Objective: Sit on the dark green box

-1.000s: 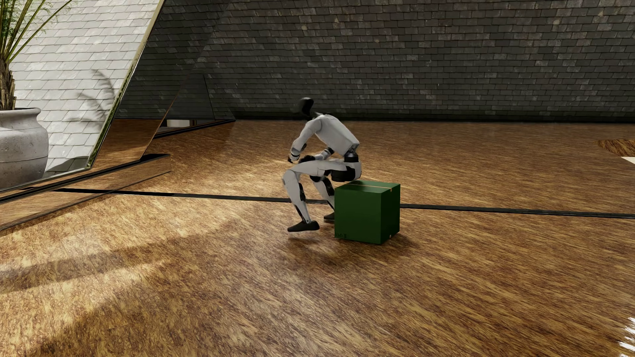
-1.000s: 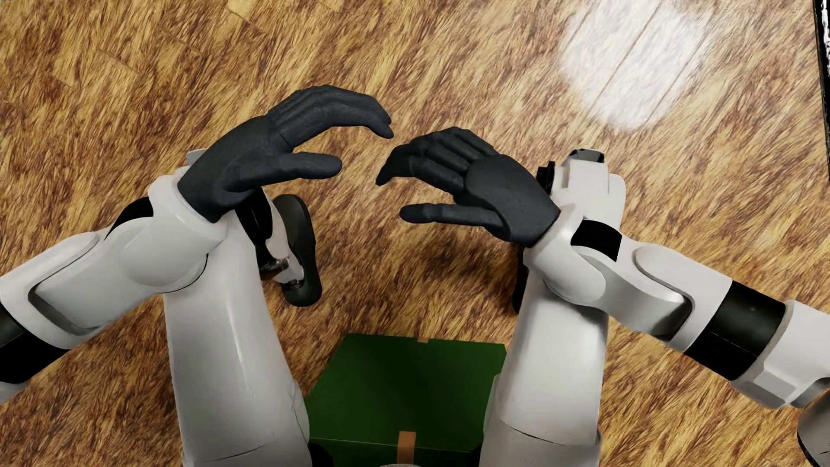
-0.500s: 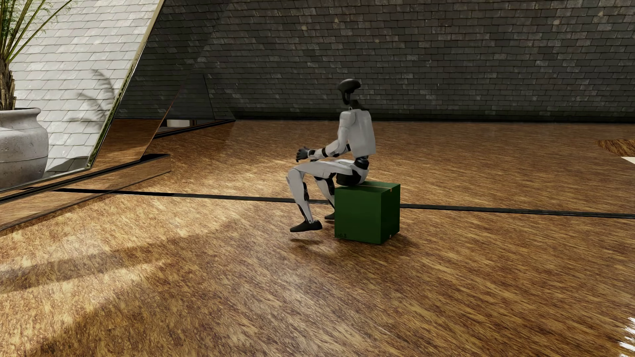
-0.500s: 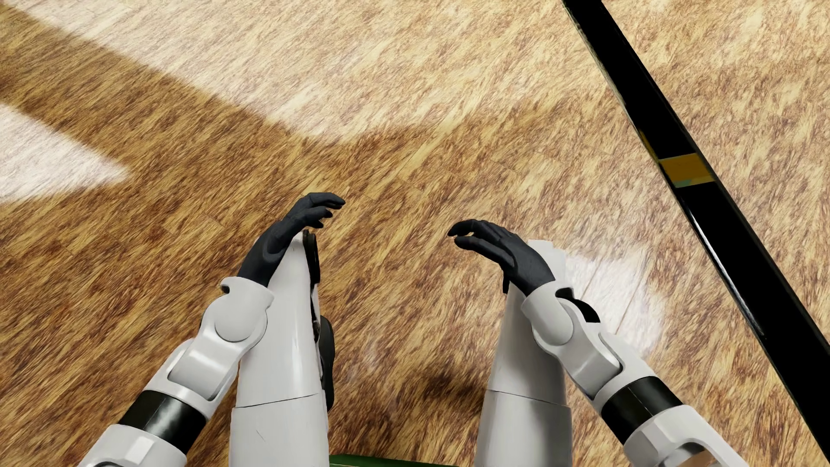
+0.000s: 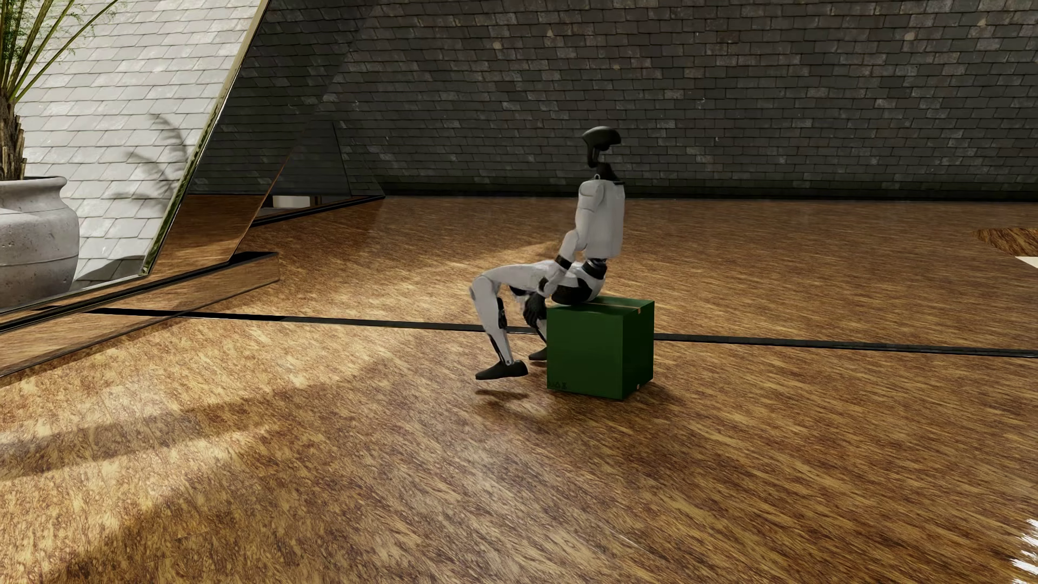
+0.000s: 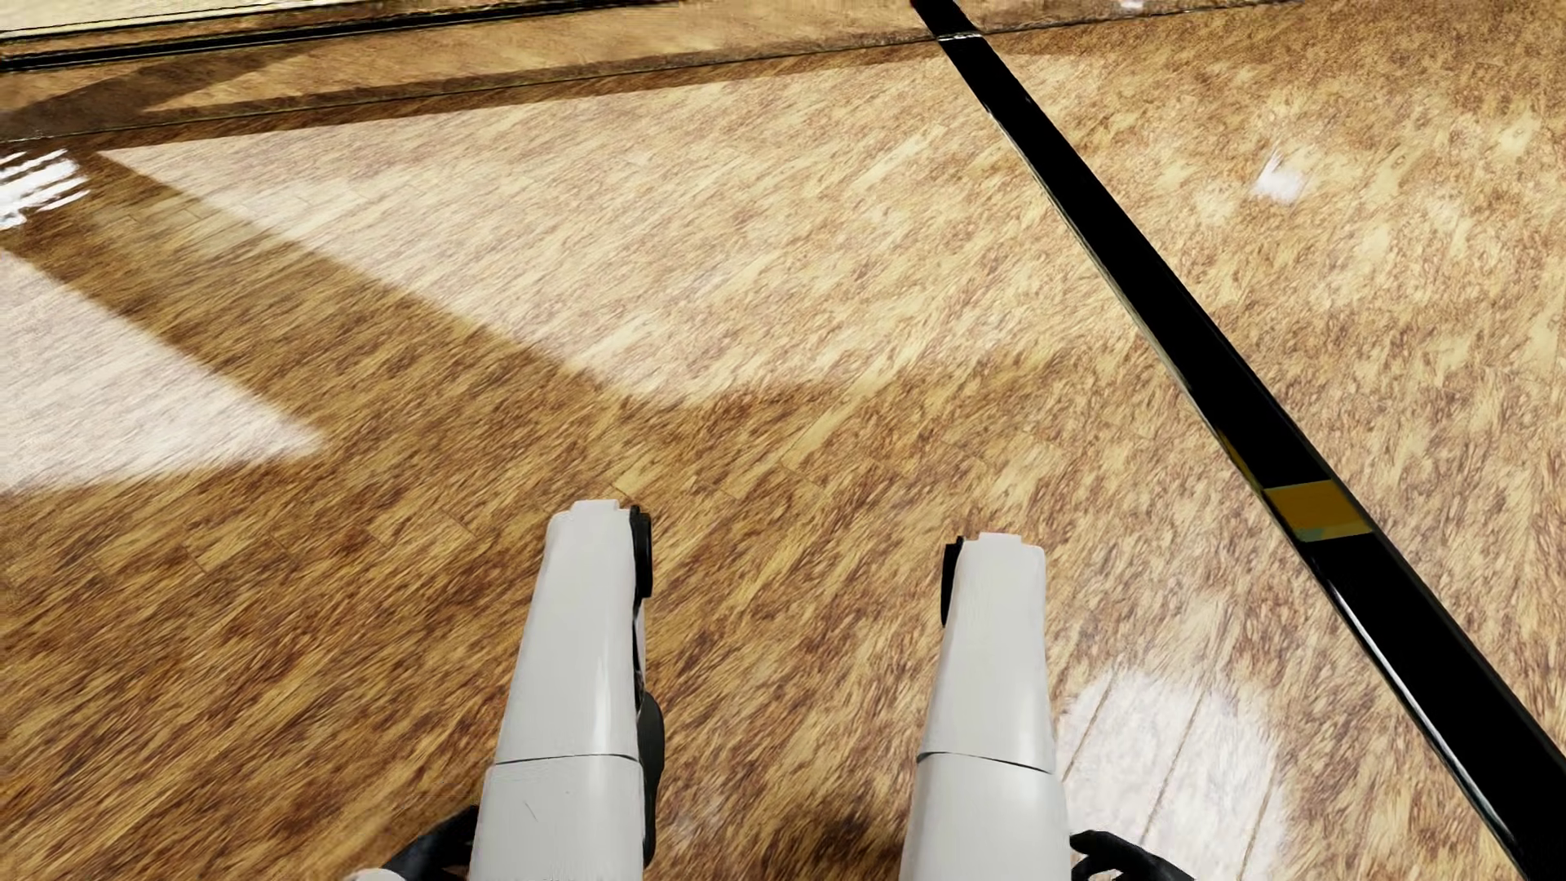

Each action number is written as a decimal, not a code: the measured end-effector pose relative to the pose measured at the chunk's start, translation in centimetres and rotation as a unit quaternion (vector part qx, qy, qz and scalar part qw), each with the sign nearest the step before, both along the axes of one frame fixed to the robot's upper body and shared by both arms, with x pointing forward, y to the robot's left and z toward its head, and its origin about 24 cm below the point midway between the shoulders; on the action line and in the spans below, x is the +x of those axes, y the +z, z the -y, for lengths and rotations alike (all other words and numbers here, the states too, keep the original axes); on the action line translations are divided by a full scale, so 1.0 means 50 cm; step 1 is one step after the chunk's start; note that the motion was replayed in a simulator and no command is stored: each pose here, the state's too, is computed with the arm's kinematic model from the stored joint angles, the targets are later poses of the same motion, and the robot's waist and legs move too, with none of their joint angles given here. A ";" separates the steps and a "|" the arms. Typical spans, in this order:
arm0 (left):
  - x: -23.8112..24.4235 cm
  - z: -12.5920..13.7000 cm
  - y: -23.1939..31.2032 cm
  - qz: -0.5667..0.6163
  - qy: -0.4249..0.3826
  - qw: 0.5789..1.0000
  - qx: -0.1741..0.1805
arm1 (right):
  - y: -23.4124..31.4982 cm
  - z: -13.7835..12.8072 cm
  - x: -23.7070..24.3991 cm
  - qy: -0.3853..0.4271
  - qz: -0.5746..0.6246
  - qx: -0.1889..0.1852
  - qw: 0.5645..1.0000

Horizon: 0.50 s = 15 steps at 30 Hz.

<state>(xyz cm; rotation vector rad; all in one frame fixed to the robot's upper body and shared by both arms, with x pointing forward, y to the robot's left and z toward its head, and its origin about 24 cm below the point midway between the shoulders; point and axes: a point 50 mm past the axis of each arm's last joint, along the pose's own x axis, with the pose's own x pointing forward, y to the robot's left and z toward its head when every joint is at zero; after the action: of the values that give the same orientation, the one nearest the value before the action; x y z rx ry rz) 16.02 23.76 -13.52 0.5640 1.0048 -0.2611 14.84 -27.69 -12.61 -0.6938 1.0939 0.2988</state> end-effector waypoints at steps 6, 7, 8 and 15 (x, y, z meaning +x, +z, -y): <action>-0.143 0.030 -0.051 -0.099 0.021 0.994 -0.046 | -0.040 -0.018 -0.110 -0.074 -0.044 0.036 0.996; -0.143 0.037 -0.051 -0.096 0.013 0.994 -0.055 | -0.038 -0.024 -0.107 -0.075 -0.036 0.047 0.995; -0.138 0.044 -0.049 -0.090 0.005 0.994 -0.064 | -0.034 -0.028 -0.099 -0.065 -0.023 0.052 0.996; -0.066 0.064 -0.031 -0.036 -0.029 0.997 -0.057 | -0.012 -0.041 -0.022 0.000 0.023 0.037 0.999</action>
<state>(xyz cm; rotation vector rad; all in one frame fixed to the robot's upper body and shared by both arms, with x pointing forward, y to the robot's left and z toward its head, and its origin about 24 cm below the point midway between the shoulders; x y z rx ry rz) 12.72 20.56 -15.06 0.4839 1.0362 -0.3903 13.74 -25.64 -13.20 -0.6322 1.0345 0.3204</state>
